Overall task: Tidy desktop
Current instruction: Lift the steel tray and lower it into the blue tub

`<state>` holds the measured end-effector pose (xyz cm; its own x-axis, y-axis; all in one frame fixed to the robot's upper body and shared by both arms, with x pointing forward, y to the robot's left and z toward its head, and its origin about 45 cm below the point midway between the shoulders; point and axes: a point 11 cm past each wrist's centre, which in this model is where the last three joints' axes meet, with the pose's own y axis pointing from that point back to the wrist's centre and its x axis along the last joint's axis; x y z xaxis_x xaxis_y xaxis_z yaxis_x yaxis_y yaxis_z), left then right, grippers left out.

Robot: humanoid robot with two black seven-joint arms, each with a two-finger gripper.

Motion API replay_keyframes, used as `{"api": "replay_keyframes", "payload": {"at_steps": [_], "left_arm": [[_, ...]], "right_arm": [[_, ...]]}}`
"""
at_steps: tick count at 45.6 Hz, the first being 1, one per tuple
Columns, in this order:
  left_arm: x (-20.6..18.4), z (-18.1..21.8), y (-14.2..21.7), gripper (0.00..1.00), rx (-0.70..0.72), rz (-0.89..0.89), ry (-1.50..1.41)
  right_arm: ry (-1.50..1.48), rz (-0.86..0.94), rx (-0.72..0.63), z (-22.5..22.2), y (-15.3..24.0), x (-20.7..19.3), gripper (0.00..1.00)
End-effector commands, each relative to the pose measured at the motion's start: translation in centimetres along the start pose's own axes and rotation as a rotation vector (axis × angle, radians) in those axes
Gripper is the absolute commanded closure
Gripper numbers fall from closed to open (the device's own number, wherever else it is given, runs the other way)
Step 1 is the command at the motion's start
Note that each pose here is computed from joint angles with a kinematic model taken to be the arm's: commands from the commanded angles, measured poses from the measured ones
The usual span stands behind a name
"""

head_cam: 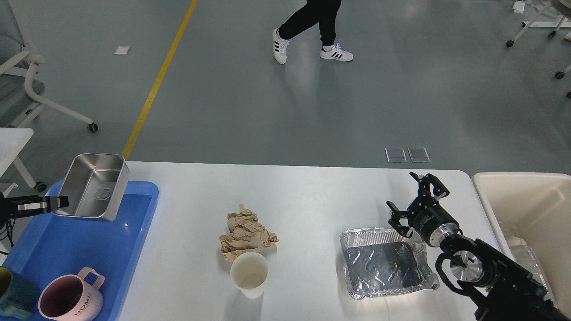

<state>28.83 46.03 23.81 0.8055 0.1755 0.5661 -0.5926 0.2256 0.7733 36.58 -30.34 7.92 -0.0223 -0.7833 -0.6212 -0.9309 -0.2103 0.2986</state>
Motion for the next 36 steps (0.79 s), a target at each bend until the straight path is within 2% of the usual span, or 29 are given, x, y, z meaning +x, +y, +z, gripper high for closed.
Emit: {"api": "replay_keyframes", "payload": {"at_steps": [1,9,21,36], "left_arm": [[-1.1,-1.6,0.0,0.97,0.039,0.021,0.017],[-1.8,-4.7,-0.2,0.97,0.117,0.069,0.057],[-2.3,-7.4,-1.2,0.96,0.178,0.106,0.128],[-4.0,-9.8,-4.6,0.94,0.246,0.106,0.179]], "right_arm": [[-0.001,-0.004,0.002,0.0,0.0,-0.1,0.0],[0.0,-0.006,0.0,0.0,0.0,-0.1,0.0],[0.001,-0.006,-0.001,0.0,0.1,0.0,0.0],[0.001,-0.007,-0.004,0.1,0.1,0.0,0.0]]}}
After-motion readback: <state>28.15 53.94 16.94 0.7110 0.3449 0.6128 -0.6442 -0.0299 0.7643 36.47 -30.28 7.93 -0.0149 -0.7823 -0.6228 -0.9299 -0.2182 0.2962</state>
